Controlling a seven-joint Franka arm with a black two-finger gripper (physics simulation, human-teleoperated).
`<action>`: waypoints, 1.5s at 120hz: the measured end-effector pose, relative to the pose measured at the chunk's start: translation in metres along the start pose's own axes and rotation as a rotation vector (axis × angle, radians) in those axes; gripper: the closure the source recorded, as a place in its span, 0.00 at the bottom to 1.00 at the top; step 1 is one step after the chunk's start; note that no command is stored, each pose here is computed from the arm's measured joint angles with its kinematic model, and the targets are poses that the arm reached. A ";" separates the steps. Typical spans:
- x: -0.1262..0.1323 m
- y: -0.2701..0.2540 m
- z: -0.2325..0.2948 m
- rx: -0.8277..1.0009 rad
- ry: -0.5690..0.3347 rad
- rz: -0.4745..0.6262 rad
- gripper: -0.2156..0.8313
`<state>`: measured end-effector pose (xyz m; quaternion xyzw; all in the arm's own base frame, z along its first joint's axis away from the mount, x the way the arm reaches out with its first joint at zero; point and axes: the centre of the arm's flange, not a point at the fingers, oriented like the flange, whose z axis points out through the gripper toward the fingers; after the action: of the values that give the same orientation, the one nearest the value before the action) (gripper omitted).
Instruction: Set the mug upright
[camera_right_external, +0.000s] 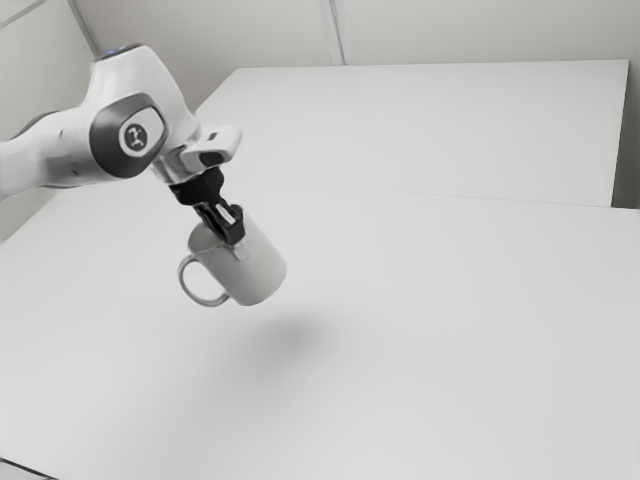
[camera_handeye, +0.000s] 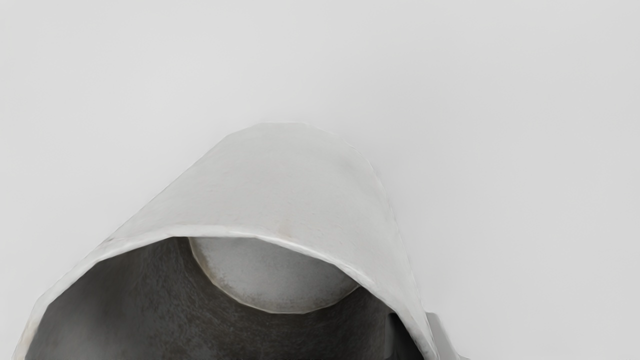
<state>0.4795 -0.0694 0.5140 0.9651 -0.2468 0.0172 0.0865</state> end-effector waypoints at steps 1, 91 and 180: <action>-0.001 0.000 0.001 0.007 -0.007 -0.005 0.96; -0.023 -0.020 0.114 0.203 0.022 -0.382 0.96; -0.005 -0.012 0.058 0.204 0.107 -0.506 0.31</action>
<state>0.4799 -0.0667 0.4544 0.9975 0.0101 0.0706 0.0034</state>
